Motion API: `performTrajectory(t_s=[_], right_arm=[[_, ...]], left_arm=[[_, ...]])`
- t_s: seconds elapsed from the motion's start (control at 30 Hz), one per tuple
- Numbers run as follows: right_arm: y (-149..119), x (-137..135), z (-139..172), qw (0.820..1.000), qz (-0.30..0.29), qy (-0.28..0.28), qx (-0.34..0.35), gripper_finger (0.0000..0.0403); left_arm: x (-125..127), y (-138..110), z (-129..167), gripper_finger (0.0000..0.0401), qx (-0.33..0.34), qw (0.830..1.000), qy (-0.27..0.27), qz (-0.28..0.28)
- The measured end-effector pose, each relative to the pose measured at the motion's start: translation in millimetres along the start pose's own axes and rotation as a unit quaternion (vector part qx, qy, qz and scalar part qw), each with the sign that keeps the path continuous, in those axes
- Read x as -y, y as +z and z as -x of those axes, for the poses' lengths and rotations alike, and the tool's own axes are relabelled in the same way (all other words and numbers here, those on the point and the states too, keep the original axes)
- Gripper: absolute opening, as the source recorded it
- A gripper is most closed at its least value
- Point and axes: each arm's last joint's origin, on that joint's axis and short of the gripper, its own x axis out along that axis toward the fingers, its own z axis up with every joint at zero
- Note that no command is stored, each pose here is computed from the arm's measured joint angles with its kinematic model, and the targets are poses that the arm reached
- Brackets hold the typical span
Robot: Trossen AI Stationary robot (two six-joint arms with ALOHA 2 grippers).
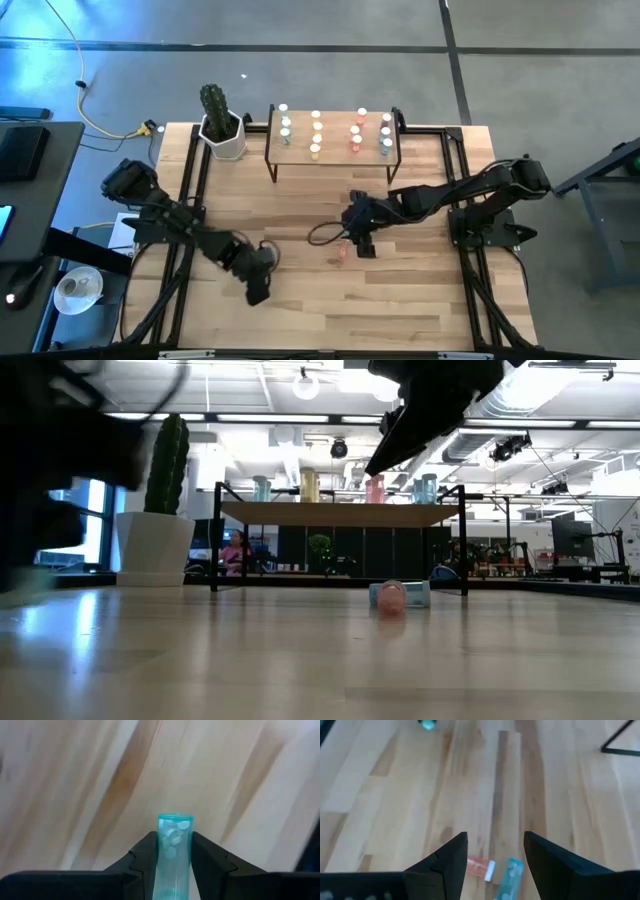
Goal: Pick and place medicine bottles onto shelf by color
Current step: Put the light blue pill bottle on the shelf aligned with the other light blue pill bottle
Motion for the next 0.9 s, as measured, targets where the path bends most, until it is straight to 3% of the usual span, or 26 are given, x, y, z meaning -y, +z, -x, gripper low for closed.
performTrajectory(t_s=[0.17, 0.3, 0.53, 0.7, 0.9], right_arm=[[0.1, -13.1, 0.8, 1.0, 0.02, 0.015, 0.002, 0.0186], [0.5, -24.9, 1.7, 0.999, 0.038, 0.025, 0.007, 0.0186], [6.7, -51.5, 5.5, 0.988, 0.132, 0.05, 0.056, 0.0186], [17.0, -69.4, 10.7, 0.955, 0.262, 0.043, 0.13, 0.0186], [25.1, -78.2, 15.5, 0.912, 0.371, -0.028, 0.174, 0.0186]], left_arm=[[-1.6, 36.9, 3.8, 0.0093, 0.048, 0.995, -0.087, -0.013], [-2.3, 66.5, 11.7, 0.0093, 0.117, 0.98, -0.157, -0.022], [-14.2, 104.5, 27.0, 0.0093, 0.196, 0.953, -0.23, 0.01], [-18.2, 122.3, 38.7, 0.0093, 0.236, 0.926, -0.287, 0.067], [-18.0, 136.7, 53.9, 0.0093, 0.268, 0.879, -0.366, 0.147]])
